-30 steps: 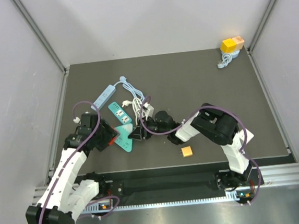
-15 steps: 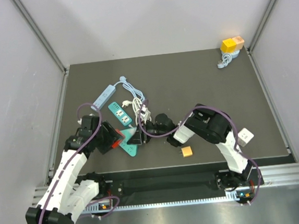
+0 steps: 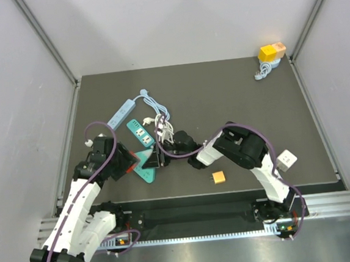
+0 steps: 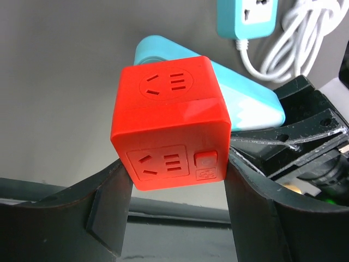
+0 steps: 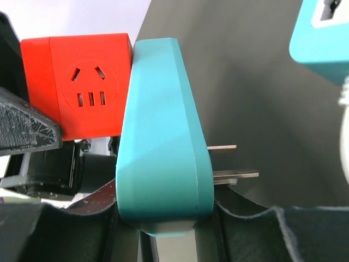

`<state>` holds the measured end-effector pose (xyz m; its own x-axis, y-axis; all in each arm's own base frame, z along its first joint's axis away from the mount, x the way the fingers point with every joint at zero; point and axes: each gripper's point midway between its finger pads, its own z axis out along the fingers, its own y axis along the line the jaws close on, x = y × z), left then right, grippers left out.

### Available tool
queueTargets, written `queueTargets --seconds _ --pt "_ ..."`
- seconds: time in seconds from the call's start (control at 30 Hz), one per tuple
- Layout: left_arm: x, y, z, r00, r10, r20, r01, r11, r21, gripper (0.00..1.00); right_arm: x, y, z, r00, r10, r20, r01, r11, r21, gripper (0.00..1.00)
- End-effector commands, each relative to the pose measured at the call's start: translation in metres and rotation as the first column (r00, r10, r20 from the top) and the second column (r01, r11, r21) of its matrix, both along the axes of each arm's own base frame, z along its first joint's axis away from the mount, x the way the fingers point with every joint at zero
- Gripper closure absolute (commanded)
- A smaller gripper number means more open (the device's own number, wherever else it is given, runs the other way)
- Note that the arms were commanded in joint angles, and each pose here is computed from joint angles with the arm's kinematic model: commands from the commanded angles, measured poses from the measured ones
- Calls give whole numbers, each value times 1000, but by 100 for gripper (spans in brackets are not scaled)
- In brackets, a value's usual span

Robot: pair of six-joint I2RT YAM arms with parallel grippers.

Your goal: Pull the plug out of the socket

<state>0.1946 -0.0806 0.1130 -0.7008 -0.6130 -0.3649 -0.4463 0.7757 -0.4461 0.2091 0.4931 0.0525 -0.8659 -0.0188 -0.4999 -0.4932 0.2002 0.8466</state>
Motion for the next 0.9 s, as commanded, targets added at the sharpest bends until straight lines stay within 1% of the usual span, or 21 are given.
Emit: queueTargets --seconds 0.0,0.13,0.2,0.33,0.5,0.53,0.57,0.73,0.87 --pt "5 -24 40 986 -107 124 119 989 -90 100 28 -17 -69 974 -210 -89 178 944 -279 100" --pt "7 -20 41 987 -86 133 97 992 -77 100 31 -9 -76 972 -211 -104 170 935 -310 100" --pt "8 -17 42 988 -58 141 69 995 -74 100 30 -8 -85 971 -216 -100 168 920 -353 100" --pt "8 -12 45 986 -23 165 35 997 -69 100 33 1 -89 969 -226 -105 173 913 -369 100" --pt "9 -6 54 978 -26 208 35 999 -39 100 33 3 -99 969 -236 -73 182 882 -436 100" --pt "10 -6 55 977 -27 212 36 999 -37 100 37 7 -97 969 -238 -64 187 881 -435 100" --pt "11 -6 54 978 -29 207 37 999 -32 100 35 4 -104 969 -239 -66 183 868 -462 100" --pt "10 -11 51 979 -49 199 60 997 -48 100 39 10 -113 967 -247 -60 187 850 -493 100" --pt "10 -14 55 970 -60 235 78 995 -67 100 37 13 -122 963 -256 -85 181 847 -501 100"
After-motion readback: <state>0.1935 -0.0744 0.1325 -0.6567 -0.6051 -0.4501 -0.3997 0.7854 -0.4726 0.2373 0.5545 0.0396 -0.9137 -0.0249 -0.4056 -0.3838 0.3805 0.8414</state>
